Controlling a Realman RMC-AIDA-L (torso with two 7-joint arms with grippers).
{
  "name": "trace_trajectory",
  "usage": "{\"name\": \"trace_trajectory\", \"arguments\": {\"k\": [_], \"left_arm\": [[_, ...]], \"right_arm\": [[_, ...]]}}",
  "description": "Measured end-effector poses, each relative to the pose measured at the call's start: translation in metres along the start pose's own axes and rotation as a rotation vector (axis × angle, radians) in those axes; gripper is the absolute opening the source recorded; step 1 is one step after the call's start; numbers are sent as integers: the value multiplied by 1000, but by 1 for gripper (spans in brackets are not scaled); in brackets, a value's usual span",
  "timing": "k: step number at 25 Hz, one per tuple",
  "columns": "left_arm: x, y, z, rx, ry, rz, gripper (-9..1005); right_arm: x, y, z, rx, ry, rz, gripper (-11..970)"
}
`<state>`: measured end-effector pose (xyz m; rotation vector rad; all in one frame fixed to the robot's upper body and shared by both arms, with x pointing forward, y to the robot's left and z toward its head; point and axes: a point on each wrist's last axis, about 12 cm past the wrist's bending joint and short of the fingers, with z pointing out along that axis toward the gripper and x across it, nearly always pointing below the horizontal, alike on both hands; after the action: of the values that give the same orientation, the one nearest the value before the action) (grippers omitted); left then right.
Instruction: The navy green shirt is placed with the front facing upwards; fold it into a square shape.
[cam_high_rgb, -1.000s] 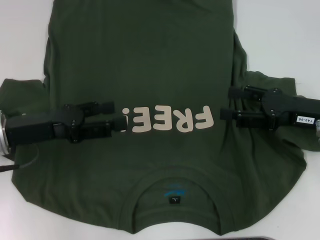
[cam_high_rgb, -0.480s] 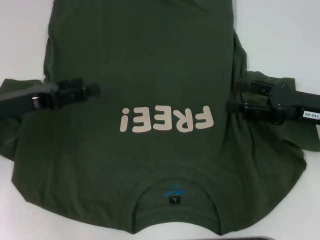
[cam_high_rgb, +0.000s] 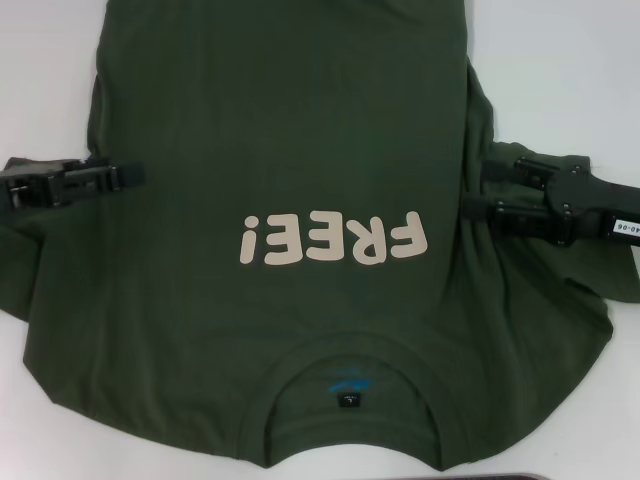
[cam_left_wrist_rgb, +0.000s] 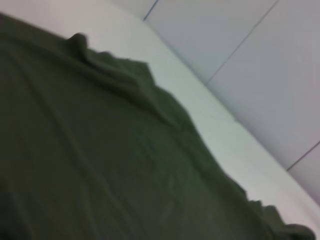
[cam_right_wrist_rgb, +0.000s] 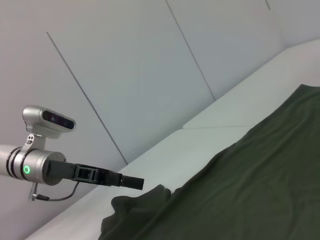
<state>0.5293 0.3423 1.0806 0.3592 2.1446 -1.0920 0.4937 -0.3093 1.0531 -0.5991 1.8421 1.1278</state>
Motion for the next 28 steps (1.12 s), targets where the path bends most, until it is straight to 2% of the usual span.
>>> {"name": "trace_trajectory", "arguments": {"k": [8,28], "left_arm": [[-7,11,-14,-122,44,-15,903],[-10,25,-42,-249,64,-22,902]], "right_arm": [[0,-1,-1,4,-1,-2,916],[1,-1,-3,14,-6,3,915]]}}
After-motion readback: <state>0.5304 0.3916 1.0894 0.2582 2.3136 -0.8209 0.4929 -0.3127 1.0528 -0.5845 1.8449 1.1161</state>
